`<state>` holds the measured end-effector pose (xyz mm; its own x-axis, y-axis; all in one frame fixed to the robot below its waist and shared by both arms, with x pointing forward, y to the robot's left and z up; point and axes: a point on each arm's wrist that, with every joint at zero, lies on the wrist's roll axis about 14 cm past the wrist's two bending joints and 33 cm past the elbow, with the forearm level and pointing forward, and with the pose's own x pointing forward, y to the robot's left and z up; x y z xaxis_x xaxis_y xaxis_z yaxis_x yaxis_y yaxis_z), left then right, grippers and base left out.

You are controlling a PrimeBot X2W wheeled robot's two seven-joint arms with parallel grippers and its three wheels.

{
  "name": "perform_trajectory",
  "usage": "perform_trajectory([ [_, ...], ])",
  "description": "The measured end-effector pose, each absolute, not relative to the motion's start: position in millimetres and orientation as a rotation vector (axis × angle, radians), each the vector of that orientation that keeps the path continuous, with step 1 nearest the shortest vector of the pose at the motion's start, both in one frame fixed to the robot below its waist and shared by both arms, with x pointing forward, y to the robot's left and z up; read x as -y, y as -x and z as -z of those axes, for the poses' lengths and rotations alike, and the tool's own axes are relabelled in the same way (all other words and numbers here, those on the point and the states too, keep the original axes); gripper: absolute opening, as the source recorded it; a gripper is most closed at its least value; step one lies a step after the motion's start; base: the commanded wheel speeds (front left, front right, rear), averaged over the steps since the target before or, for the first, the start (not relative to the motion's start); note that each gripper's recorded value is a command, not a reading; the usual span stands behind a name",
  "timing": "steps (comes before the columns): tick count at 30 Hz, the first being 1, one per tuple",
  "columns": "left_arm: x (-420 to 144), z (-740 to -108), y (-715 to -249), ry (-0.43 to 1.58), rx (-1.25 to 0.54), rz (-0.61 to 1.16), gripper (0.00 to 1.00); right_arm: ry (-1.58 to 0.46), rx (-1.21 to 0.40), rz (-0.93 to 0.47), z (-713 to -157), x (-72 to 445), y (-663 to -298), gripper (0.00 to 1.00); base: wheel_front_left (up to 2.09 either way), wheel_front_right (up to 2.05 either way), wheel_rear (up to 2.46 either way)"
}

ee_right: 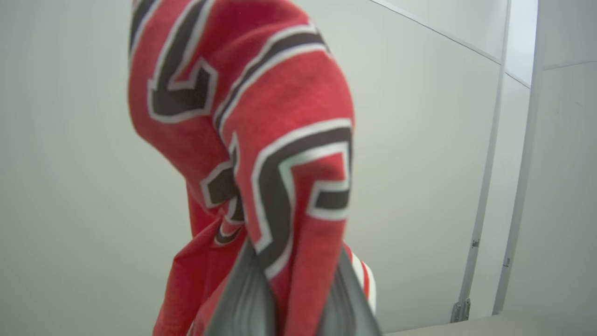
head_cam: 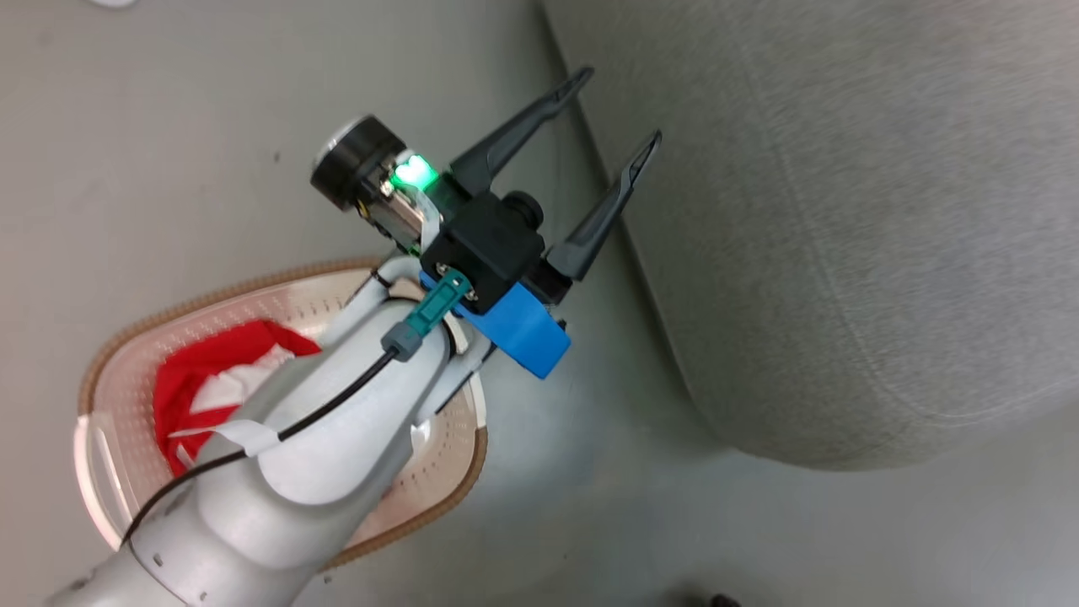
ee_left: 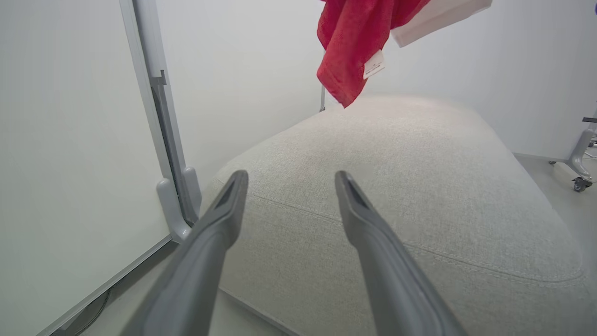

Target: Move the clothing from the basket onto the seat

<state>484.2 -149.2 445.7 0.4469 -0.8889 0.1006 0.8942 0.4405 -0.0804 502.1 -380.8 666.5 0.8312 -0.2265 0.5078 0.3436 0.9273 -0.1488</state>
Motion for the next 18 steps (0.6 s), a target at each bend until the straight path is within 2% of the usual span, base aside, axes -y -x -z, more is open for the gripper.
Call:
perform_trajectory([
  [5, 139.2, -407.0, -503.2, 0.132, 0.001, 1.082, 1.00, 0.206, 0.406, 0.376, -617.4, 412.5, -536.4, 0.00, 0.00, 0.00, 0.00],
  [10, 130.0, -365.2, -510.3, 0.141, -0.065, 1.061, 1.00, 0.161, 0.200, 0.413, -528.7, 427.3, -560.6, 0.00, 0.00, 0.00, 0.00],
  [14, 125.4, -342.2, -509.6, 0.147, -0.107, 1.055, 1.00, 0.130, -0.003, 0.460, -450.8, 438.4, -556.0, 0.00, 0.00, 0.00, 0.00],
  [18, 121.5, -336.1, -511.3, 0.148, -0.115, 1.047, 1.00, 0.102, -0.112, 0.495, -410.8, 446.2, -549.7, 0.00, 0.00, 0.00, 0.00],
])
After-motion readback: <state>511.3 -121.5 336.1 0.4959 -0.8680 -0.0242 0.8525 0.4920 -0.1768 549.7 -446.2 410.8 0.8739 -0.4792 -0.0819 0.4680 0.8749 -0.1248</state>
